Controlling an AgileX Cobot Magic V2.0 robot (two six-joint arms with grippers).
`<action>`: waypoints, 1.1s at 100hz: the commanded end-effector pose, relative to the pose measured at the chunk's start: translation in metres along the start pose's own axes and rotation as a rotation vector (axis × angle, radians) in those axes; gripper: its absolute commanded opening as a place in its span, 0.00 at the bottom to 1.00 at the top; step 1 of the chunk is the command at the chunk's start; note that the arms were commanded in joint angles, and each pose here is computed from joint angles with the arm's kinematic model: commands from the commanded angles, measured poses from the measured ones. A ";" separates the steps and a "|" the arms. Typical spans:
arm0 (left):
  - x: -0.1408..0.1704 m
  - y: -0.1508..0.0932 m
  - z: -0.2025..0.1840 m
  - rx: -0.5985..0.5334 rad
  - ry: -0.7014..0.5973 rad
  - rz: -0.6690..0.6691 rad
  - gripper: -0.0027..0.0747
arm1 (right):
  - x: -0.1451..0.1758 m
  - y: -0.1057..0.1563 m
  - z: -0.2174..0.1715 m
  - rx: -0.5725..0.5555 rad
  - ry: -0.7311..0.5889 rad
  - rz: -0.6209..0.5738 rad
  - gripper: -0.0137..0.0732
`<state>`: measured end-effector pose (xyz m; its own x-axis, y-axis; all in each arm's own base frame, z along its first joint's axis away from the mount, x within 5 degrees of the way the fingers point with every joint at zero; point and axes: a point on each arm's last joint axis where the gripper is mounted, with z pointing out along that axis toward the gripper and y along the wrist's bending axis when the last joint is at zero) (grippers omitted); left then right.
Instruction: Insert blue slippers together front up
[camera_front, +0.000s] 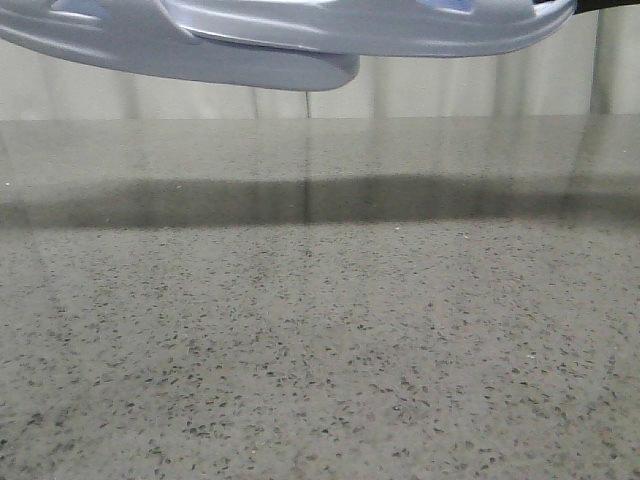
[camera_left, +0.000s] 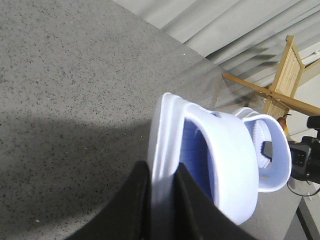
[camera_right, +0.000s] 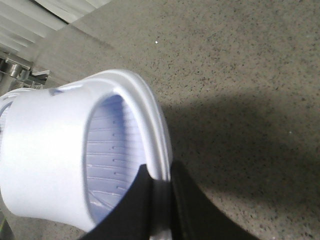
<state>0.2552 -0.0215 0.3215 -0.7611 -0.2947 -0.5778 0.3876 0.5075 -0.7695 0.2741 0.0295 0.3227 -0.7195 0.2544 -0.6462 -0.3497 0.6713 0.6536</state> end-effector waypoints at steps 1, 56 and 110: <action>-0.007 -0.026 -0.007 0.134 -0.045 0.013 0.05 | -0.014 0.011 0.001 -0.073 -0.082 -0.007 0.05; -0.006 -0.030 -0.002 0.163 -0.041 0.011 0.05 | 0.004 0.014 0.071 -0.223 0.025 -0.038 0.05; -0.006 -0.031 -0.001 0.162 -0.033 0.014 0.05 | -0.005 0.034 0.109 -0.336 0.116 -0.113 0.05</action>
<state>0.2615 -0.0195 0.3224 -0.7282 -0.3543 -0.5867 0.3578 0.5336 -0.7663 0.3449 0.1093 0.2711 -0.7582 0.1277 -0.6394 -0.4716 0.5697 0.6730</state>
